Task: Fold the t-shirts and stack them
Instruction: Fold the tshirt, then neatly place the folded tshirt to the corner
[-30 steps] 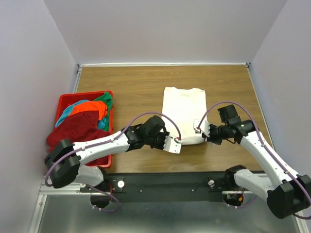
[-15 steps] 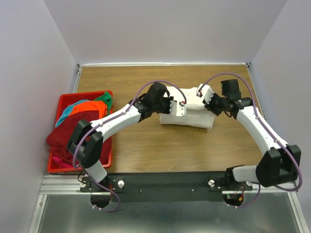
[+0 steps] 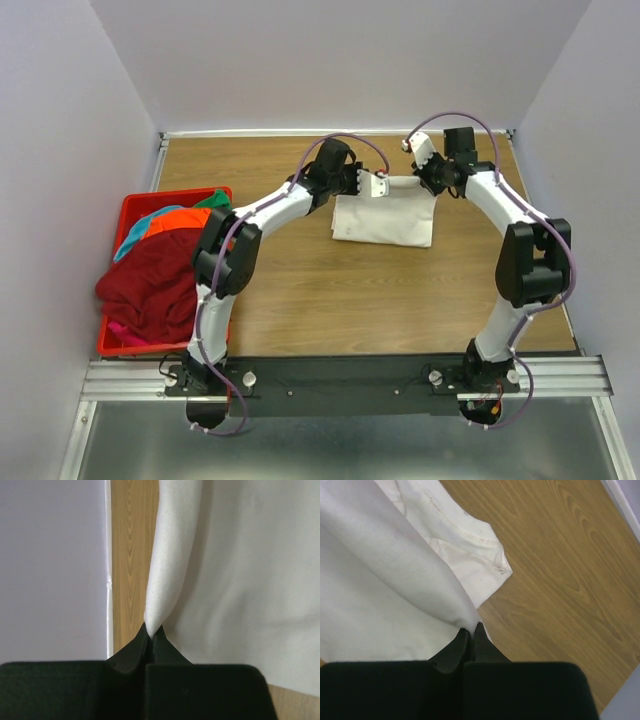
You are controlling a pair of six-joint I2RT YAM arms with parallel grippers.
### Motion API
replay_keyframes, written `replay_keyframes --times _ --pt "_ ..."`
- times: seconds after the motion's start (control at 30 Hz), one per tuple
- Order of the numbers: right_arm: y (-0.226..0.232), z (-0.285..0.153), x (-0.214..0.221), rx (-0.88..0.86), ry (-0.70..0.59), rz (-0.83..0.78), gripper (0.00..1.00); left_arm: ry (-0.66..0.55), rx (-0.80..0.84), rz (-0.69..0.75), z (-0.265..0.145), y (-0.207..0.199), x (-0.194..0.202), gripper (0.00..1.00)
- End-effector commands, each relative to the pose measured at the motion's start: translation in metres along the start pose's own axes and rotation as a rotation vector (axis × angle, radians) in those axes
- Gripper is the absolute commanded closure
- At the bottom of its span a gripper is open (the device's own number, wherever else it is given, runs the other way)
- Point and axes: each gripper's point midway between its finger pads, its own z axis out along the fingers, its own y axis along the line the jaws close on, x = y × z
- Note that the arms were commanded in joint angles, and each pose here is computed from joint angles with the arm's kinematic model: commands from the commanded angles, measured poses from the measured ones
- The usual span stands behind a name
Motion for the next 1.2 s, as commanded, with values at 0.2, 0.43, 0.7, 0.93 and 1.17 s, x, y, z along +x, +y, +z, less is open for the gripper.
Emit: replay_keyframes --times 0.2,0.43,0.7,0.93,1.17 --pt "-0.022 0.046 0.013 0.064 0.036 0.079 0.86 0.056 -0.01 -0.106 0.029 -0.007 0.03 0.83" --pt "-0.08 0.037 0.012 0.408 0.019 0.389 0.0 0.099 -0.354 -0.507 -0.003 0.098 0.03 0.08" --pt "-0.007 0.027 0.028 0.009 -0.037 0.752 0.0 -0.081 -0.394 -0.952 -0.111 0.134 0.031 0.08" --pt "0.027 0.046 0.055 -0.078 0.05 0.949 0.01 -0.123 -0.336 -0.983 -0.18 0.067 0.023 0.08" --pt "0.027 0.067 0.075 -0.045 0.116 1.037 0.07 -0.095 -0.434 -0.936 -0.233 0.019 0.033 0.06"
